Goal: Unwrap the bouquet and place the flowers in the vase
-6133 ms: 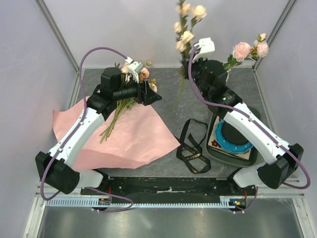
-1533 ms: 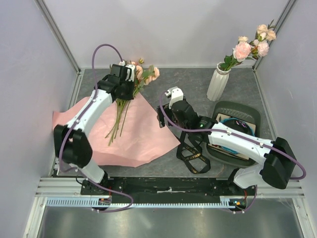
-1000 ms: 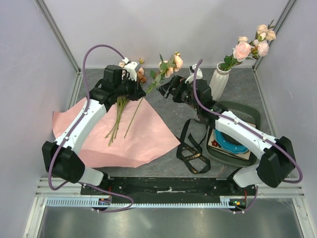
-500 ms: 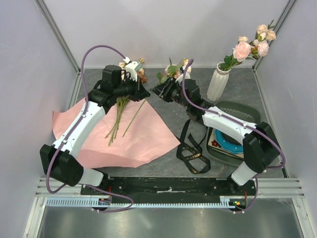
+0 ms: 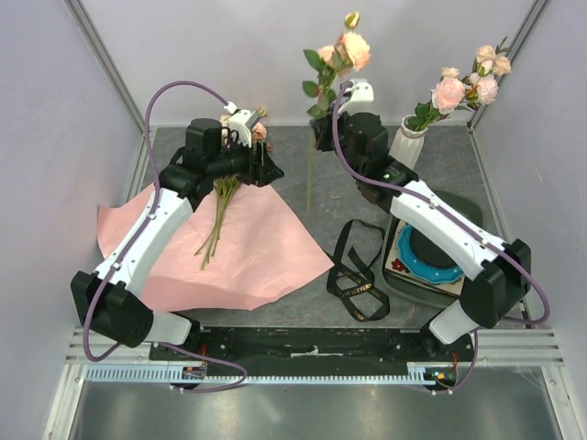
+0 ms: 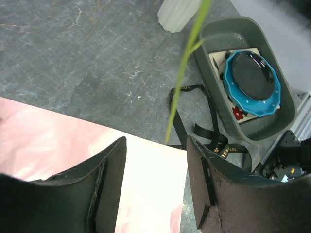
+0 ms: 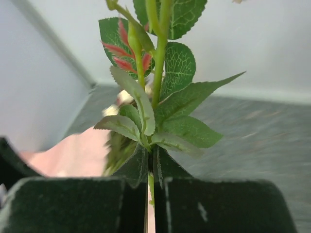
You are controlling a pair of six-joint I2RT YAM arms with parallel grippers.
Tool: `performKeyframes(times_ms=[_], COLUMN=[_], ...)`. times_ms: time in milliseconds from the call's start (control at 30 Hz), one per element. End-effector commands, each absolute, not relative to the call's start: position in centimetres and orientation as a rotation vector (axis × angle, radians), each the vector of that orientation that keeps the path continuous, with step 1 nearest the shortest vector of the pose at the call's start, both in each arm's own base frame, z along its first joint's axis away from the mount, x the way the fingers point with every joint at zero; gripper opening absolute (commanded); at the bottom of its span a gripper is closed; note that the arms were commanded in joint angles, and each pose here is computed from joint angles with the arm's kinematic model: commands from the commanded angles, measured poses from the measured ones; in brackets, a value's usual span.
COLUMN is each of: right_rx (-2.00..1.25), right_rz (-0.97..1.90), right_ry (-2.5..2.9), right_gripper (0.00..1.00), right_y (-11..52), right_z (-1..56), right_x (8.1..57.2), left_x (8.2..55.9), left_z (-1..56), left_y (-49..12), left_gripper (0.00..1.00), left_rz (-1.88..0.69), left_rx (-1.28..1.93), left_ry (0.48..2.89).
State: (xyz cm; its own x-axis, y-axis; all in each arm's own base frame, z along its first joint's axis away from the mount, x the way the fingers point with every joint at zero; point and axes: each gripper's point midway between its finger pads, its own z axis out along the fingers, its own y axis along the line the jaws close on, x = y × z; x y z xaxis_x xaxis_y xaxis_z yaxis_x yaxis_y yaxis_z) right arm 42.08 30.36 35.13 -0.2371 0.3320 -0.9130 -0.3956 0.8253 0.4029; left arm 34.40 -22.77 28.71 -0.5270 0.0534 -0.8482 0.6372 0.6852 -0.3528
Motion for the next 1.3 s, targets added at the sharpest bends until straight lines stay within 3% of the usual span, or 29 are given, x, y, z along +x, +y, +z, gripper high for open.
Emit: performKeyframes(times_ms=[0,233,500,867,1267], right_rx=[-0.003,0.114,0.172,0.137,0.158], right_rz=[0.025,-0.282,-0.329,-0.488,-0.474], right_ry=[1.474,1.299,1.201,1.218,1.192], right_gripper=[0.00,0.00,0.00,0.00,0.00], right_y=[18.5,10.1,8.3,7.5,7.5], right_z=[44.3,51.7,55.2,50.9,51.6], right_x=[42.8,44.9,47.2,51.2,52.6], left_x=[34.8,35.8,36.3,36.9,37.2], left_z=[31.2,30.5,29.9,29.4,28.8], left_y=[-21.8,-21.2,-20.7,-20.3,-20.2], left_gripper=[0.61,0.61,0.61,0.62,0.62], left_rz=[-0.797,-0.819,-0.825,-0.876,-0.890], left_rx=[0.460,0.409,0.385,0.354,0.346], left_ry=[1.944,1.966,1.972,1.981,1.996])
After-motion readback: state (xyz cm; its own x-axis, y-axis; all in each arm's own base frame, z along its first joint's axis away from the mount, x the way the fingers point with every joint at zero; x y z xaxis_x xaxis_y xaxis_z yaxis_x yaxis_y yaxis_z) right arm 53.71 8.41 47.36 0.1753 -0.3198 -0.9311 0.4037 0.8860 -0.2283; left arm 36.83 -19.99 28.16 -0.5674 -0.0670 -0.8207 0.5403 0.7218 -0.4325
